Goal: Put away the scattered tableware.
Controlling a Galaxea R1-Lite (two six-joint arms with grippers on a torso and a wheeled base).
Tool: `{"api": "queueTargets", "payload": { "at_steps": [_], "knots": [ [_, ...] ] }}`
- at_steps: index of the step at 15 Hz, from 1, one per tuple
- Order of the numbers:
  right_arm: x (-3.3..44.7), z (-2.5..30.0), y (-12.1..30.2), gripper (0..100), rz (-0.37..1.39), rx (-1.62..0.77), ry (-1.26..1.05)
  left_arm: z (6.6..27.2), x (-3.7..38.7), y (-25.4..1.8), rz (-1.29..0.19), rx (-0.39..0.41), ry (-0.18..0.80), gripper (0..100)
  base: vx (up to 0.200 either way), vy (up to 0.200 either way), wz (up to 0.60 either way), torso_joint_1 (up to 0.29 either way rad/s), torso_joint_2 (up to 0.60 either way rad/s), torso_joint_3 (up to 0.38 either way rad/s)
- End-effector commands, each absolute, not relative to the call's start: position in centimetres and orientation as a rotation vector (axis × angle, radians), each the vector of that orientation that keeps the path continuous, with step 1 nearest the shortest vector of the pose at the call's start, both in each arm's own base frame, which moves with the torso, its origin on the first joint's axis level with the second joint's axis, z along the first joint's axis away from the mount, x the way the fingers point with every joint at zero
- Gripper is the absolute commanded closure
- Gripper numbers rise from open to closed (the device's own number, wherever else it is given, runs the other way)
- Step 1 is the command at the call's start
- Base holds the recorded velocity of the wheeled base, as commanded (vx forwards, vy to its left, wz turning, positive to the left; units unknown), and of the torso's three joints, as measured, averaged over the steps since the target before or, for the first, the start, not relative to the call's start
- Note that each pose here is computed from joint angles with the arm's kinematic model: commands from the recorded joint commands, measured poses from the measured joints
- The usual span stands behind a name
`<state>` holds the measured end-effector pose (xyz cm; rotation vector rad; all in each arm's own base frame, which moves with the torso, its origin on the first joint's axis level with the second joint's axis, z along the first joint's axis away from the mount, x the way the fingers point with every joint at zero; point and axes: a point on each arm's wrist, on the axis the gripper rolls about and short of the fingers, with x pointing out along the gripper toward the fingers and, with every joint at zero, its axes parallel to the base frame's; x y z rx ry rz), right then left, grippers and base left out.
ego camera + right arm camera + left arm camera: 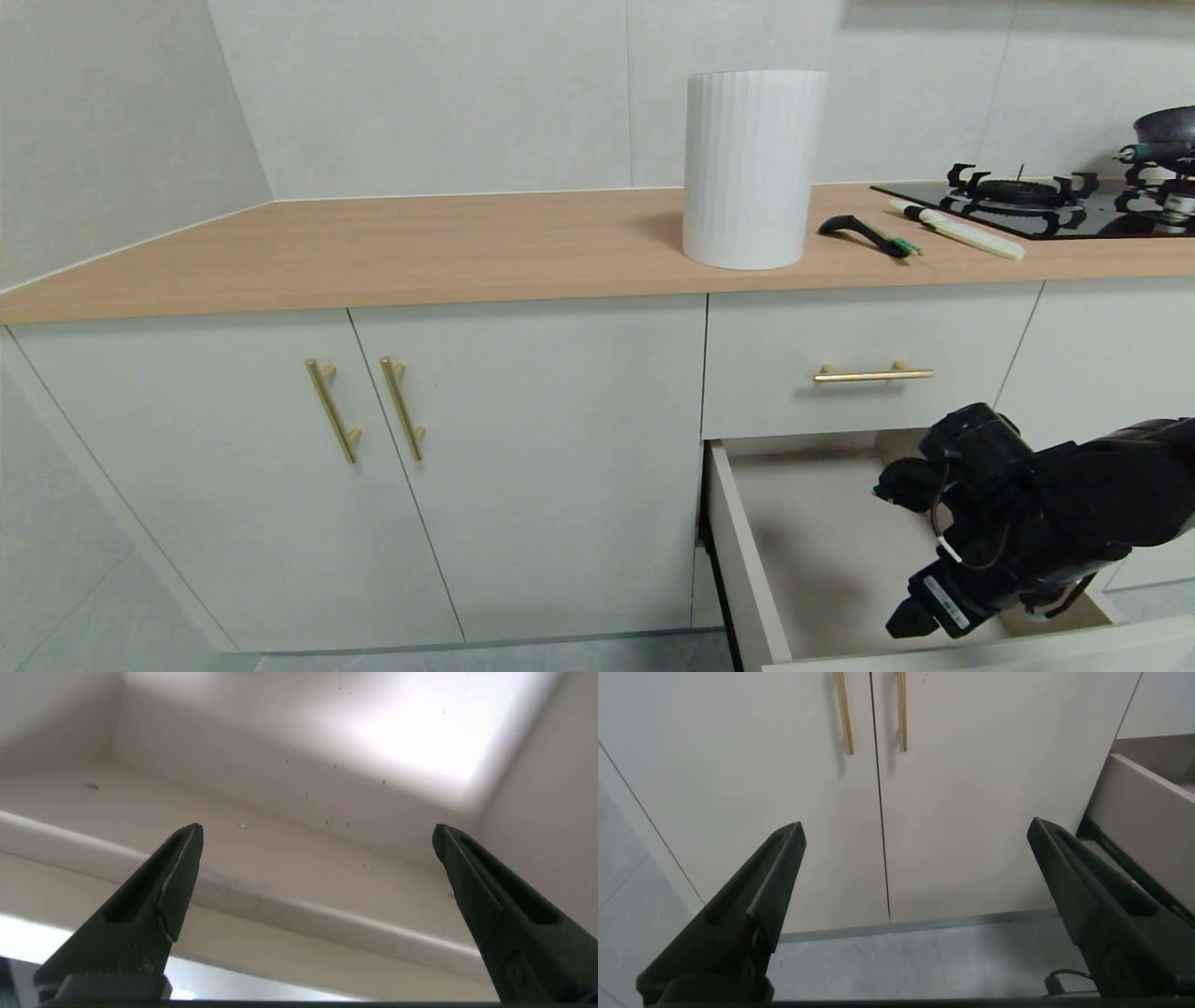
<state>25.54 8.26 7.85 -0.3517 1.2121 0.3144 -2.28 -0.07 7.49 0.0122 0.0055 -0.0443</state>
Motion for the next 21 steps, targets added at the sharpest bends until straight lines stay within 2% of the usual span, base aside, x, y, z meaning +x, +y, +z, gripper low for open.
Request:
{"api": "queueTargets", "payload": {
  "at_steps": [1,5,10,14,18,21],
  "knots": [
    [25.0,8.6,8.8,0,0.338,-0.371,1.205,7.5,-2.3,-0.1,-0.046,0.012,0.006,0,0.0,0.0,0.0,0.0,0.0,0.0],
    [25.4,9.7,9.1,0,0.347,-0.364,1.161,7.5,-2.3,-0.1,-0.045,0.014,0.006,0,0.0,0.0,0.0,0.0,0.0,0.0],
    [27.1,12.6,8.1,0,0.248,-0.217,1.032,7.5,-2.3,-0.1,-0.045,0.012,0.006,0,0.0,0.0,0.0,0.0,0.0,0.0],
    [27.3,13.4,7.7,0,0.229,-0.196,0.951,7.5,-2.3,-0.1,-0.045,0.012,0.006,0,0.0,0.0,0.0,0.0,0.0,0.0],
    [27.2,14.0,7.6,0,0.227,-0.192,0.923,7.5,-2.3,-0.1,-0.045,0.014,0.006,0,0.0,0.0,0.0,0.047,-0.22,-0.224],
    [27.0,14.2,7.5,0,0.228,-0.19,0.915,7.5,-2.3,-0.1,-0.045,0.014,0.006,0,0.0,0.0,0.0,0.178,-0.52,-0.294]
  ]
}}
